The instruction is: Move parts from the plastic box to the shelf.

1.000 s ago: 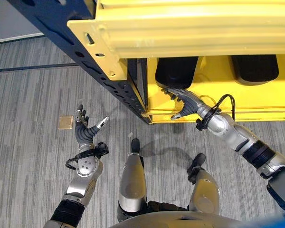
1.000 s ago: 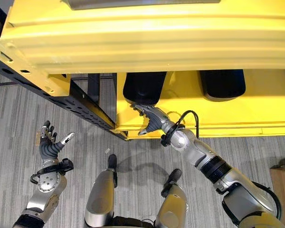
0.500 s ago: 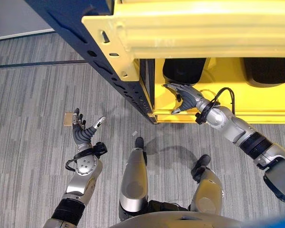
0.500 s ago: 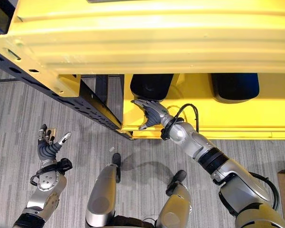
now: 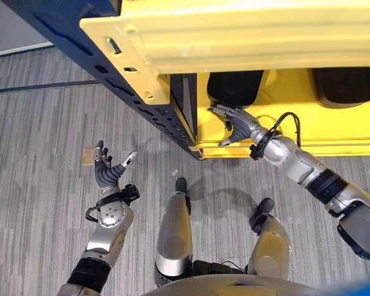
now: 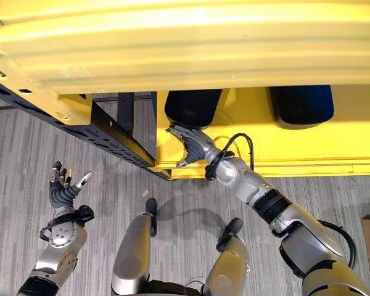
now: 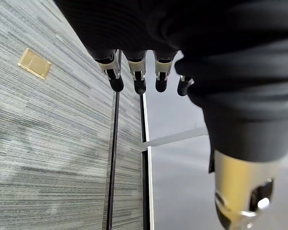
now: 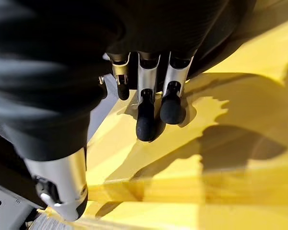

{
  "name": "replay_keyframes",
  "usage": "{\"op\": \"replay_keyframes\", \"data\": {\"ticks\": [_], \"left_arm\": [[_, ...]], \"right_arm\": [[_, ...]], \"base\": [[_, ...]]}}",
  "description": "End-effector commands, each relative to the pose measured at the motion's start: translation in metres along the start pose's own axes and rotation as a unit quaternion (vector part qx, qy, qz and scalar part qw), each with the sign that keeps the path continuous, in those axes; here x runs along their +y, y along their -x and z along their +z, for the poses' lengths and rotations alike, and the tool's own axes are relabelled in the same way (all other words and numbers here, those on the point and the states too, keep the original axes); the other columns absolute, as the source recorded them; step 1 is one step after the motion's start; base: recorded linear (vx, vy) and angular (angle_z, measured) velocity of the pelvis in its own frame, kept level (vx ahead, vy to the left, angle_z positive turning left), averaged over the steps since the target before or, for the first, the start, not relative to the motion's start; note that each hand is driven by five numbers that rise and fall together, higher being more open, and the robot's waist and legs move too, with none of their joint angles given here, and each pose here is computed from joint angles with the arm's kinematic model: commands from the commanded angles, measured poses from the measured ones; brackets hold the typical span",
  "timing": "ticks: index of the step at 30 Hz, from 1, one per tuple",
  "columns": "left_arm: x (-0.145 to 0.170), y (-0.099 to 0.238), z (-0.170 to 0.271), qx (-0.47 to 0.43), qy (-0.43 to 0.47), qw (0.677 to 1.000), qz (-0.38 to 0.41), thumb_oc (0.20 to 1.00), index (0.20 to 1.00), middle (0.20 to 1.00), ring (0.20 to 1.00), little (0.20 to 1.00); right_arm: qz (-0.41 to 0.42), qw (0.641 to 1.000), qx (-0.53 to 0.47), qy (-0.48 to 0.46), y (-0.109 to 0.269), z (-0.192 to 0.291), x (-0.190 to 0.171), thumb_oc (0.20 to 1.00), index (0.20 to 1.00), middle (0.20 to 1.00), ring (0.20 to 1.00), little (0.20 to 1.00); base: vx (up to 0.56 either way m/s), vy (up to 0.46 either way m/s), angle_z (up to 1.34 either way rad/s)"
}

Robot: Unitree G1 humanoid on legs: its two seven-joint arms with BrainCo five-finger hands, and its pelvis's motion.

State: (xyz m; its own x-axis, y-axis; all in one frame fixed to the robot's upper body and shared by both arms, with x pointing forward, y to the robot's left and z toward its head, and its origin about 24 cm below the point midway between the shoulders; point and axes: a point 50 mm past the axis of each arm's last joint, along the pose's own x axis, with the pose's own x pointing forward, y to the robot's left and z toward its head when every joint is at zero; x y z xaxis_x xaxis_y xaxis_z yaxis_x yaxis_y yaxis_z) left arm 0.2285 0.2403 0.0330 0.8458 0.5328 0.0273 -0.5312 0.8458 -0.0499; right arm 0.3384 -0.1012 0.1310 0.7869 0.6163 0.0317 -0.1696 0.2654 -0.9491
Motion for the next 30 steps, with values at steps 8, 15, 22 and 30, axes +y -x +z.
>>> {"op": "replay_keyframes", "data": {"ticks": [8,15,22,30], "left_arm": [[0.005,0.004,0.014,-0.041,0.019,0.999,0.008,1.0,1.0,1.0,1.0,1.0],[0.004,0.004,0.016,-0.045,0.017,0.998,0.029,1.0,1.0,1.0,1.0,1.0],[-0.006,0.003,0.022,-0.063,-0.02,0.998,-0.02,1.0,1.0,1.0,1.0,1.0],[0.02,0.032,-0.078,0.194,-0.298,0.913,-0.199,1.0,1.0,1.0,1.0,1.0]], "right_arm": [[0.048,0.998,0.047,-0.015,0.012,0.002,0.017,1.0,1.0,1.0,1.0,1.0],[0.02,0.996,0.061,-0.06,0.032,-0.011,0.012,1.0,1.0,1.0,1.0,1.0],[0.047,0.988,0.042,-0.139,0.032,0.007,0.015,1.0,1.0,1.0,1.0,1.0],[0.203,0.926,0.027,-0.319,0.058,0.009,0.029,1.0,1.0,1.0,1.0,1.0]], "base": [[0.0,-0.014,-0.04],[0.0,-0.017,-0.06],[0.0,0.0,-0.02],[0.0,-0.039,-0.03]]}}
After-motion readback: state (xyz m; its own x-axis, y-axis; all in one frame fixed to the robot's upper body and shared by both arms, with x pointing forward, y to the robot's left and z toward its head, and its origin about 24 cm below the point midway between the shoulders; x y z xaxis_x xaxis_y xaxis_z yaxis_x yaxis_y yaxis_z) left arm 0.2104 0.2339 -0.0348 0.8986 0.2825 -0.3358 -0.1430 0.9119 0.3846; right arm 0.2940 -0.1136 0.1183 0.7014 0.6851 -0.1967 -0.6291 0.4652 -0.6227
